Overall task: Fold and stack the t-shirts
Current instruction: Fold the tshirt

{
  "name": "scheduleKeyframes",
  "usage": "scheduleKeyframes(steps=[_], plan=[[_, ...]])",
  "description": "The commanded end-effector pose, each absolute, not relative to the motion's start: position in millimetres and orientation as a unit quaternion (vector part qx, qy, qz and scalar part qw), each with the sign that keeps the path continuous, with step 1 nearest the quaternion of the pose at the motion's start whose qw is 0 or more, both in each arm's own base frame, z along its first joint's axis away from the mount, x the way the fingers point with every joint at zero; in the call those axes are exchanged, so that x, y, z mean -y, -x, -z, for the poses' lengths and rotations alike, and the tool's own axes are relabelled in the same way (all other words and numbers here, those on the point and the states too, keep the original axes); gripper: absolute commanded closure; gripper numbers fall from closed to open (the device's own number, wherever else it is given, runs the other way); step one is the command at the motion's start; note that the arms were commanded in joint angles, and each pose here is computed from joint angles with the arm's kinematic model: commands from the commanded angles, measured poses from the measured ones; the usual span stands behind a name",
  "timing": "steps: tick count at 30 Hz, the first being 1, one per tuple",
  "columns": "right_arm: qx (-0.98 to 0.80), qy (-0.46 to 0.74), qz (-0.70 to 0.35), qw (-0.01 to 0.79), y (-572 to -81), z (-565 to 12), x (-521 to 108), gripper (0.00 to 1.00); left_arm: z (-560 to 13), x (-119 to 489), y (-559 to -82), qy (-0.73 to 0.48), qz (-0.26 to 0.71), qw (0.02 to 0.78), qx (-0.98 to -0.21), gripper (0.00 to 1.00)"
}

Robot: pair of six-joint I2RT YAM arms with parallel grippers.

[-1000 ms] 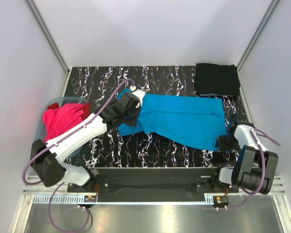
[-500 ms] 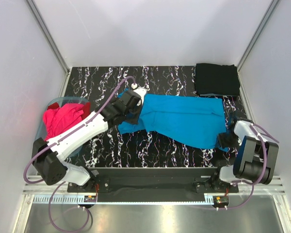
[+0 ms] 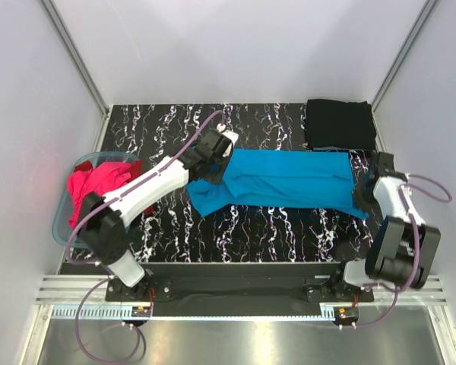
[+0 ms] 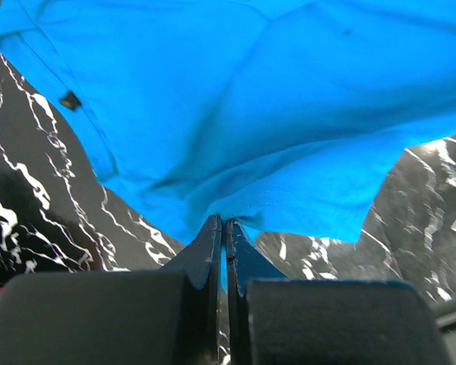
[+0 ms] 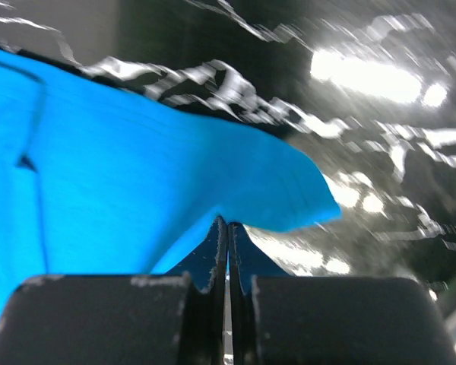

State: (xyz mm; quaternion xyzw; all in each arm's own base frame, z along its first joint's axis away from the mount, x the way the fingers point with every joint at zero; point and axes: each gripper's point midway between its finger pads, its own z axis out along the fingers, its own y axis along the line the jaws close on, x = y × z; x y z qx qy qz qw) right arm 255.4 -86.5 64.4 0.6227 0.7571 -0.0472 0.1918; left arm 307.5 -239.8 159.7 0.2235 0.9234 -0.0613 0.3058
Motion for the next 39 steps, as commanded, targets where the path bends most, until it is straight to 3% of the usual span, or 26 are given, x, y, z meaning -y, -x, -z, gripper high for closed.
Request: scheduleKeyframes(steps=[1,15,26,39], plan=[[-0.784,-0.579,0.069,0.211,-287,-64,107,1.0,-164,237,-339,-0.231,0.037,0.322,-0.917,1.0],[-0.824,-0.526,0.007,0.211,-356,-56,93,1.0,-133,228,-373,-0.236,0.015,0.273,-0.932,1.0],[-0.841,-0.496,0.039,0.213,-360,-58,81,1.0,-128,173,-336,-0.254,-0.072,0.211,-0.941,1.0],[-0.844,-0.494,0.038,0.206,-380,-49,81,1.0,-129,196,-386,-0.28,-0.053,0.217,-0.934,1.0]])
